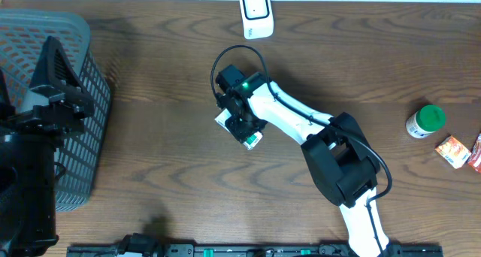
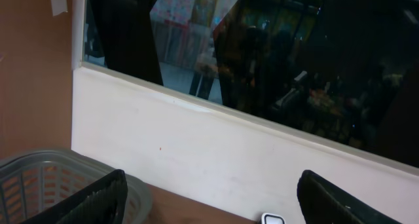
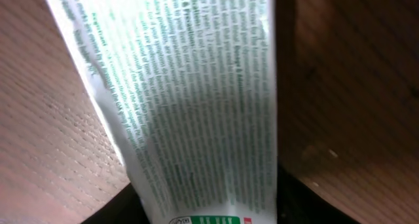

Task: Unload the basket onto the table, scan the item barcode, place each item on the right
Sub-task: 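Lift the Panadol box and hold it up to the scanner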

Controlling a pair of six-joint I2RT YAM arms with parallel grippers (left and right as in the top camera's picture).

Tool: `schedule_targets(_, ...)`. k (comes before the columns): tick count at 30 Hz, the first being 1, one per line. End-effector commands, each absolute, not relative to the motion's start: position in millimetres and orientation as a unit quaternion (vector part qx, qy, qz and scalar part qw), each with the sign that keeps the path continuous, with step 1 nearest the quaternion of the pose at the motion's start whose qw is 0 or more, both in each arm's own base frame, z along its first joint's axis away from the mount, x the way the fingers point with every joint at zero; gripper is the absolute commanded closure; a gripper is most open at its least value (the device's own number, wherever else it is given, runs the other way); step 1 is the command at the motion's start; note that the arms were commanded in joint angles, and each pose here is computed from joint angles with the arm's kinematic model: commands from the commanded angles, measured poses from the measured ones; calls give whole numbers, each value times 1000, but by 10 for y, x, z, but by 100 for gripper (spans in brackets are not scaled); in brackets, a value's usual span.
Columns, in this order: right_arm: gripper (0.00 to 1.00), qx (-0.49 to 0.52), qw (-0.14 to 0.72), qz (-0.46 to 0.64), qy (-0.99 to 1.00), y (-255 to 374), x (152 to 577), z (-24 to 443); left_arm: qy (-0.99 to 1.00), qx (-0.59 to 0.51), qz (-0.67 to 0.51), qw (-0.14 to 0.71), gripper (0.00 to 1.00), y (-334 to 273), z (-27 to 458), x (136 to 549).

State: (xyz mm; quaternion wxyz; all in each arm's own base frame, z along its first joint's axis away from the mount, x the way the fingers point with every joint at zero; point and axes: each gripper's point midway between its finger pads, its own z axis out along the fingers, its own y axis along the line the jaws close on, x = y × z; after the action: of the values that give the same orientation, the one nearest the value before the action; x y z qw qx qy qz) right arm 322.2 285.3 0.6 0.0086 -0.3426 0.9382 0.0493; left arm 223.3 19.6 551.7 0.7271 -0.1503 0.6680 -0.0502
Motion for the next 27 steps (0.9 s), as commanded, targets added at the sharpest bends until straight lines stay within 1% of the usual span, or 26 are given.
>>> schedule_targets(1,53,-339,-27,50,939,2767,3082,-165,666,-152,-47,729,17,212,5529,2219)
schedule_targets(6,54,-340,-63,112,932,2899,2903,-83,666,-152,-47,729,17,212,5529,2219)
schedule_targets(10,59,-338,-96,170,921,2999,2781,117,666,-152,-47,729,17,212,5529,2219)
schedule_targets(17,61,-343,-130,277,888,3128,2717,639,666,-152,-47,729,17,212,5529,2219)
schedule_targets(23,60,-352,-142,364,851,3229,2656,1139,666,-152,-47,729,17,212,5529,2219)
schedule_targets(27,59,-385,-151,407,814,3243,2509,1429,666,-152,-47,729,17,212,5529,2219)
